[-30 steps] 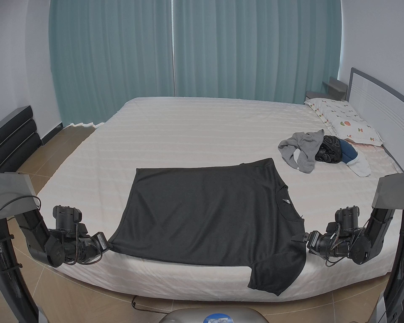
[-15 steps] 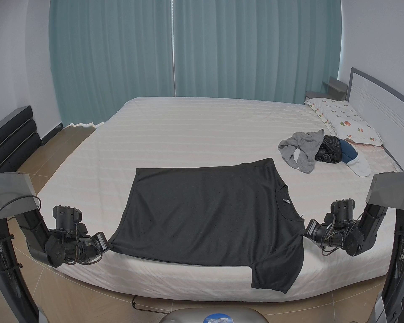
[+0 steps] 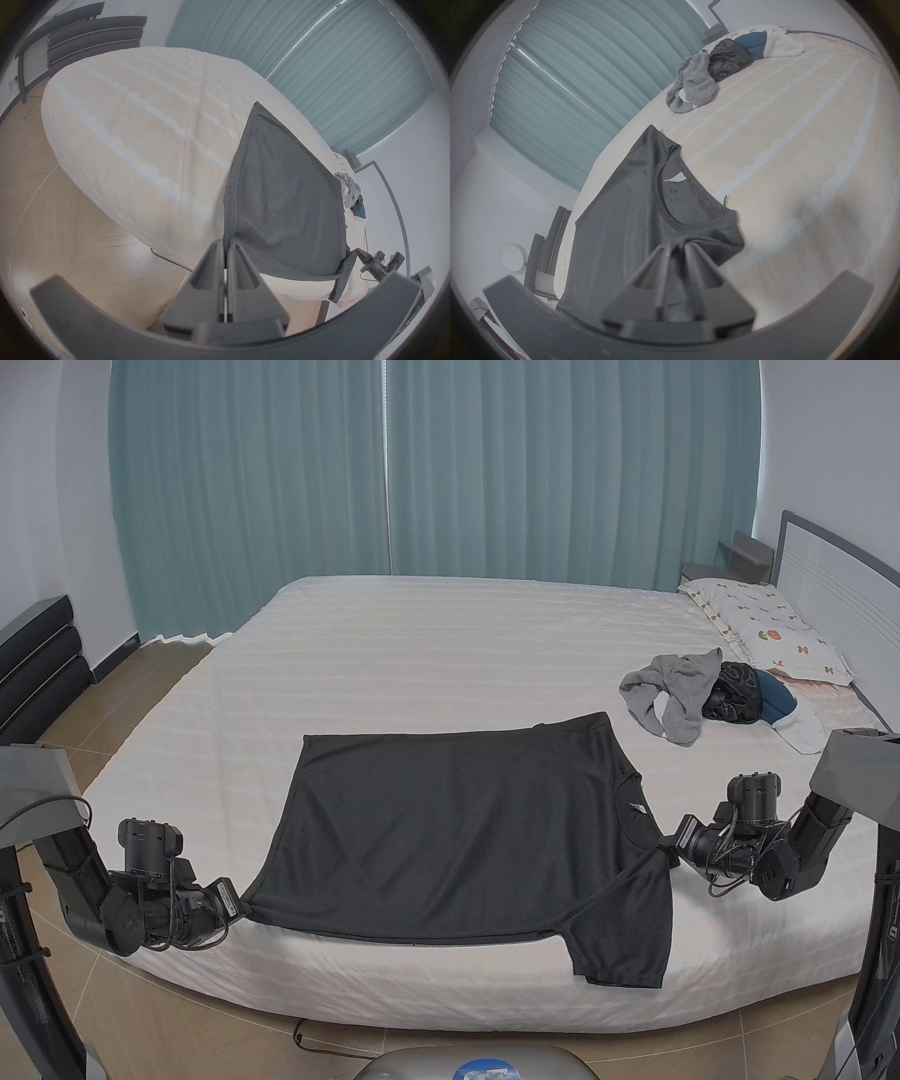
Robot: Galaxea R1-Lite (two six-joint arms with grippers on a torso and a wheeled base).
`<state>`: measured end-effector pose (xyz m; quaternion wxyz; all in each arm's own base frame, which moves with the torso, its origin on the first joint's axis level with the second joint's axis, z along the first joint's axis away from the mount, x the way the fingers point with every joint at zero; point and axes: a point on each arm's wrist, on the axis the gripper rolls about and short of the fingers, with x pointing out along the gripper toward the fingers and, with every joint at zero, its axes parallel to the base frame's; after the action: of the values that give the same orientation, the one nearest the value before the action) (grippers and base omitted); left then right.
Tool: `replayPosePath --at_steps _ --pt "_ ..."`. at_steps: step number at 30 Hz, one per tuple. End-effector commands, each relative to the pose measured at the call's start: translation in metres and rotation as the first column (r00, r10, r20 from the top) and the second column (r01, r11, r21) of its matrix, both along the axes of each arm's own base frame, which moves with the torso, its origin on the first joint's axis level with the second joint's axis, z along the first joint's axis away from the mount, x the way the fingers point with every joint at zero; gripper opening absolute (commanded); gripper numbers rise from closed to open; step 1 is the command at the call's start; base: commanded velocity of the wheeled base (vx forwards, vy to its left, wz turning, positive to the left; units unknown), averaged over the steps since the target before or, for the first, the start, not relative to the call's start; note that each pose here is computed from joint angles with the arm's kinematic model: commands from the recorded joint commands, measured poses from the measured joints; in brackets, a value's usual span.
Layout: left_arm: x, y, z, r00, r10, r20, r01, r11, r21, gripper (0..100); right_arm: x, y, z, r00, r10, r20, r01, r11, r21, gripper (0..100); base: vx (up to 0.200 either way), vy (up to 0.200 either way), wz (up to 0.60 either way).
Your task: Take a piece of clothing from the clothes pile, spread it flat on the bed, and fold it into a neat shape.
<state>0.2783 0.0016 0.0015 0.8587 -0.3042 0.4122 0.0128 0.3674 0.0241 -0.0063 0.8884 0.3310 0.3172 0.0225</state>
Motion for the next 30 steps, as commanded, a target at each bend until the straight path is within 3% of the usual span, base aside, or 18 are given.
replayPosePath --at_steps 1,4,8,14,17,30 --pt "0.0 0.0 -0.001 1.0 0.0 -0.005 0.0 1.0 0.0 0 -0.001 -0.001 -0.006 1.0 -0.001 -0.013 0.001 1.0 0.005 100 0.0 0.0 0.0" --pt "0.0 0.0 -0.001 1.0 0.0 -0.005 0.0 1.0 0.0 0 -0.009 -0.006 0.0 1.0 -0.004 -0.014 0.004 1.0 0.008 100 0.0 0.0 0.0" --pt "0.0 0.0 -0.001 1.0 0.0 -0.005 0.0 1.0 0.0 0 -0.026 -0.009 0.011 0.999 0.051 -0.012 -0.051 0.997 0.052 100 0.0 0.0 0.0" --pt "-0.001 0.0 -0.001 1.0 0.0 -0.005 0.0 1.0 0.0 0 -0.062 -0.005 0.006 0.981 0.177 -0.076 -0.176 0.984 0.022 100 0.0 0.0 0.0" --pt "-0.001 0.0 -0.001 1.0 0.0 -0.005 0.0 1.0 0.0 0 -0.076 0.0 -0.001 0.962 0.254 -0.104 -0.251 0.967 0.037 100 0.0 0.0 0.0" --pt "-0.002 0.0 -0.001 1.0 -0.001 -0.008 0.001 1.0 0.0 0 -0.076 0.003 -0.021 0.948 0.274 -0.161 -0.268 0.962 0.058 100 0.0 0.0 0.0"
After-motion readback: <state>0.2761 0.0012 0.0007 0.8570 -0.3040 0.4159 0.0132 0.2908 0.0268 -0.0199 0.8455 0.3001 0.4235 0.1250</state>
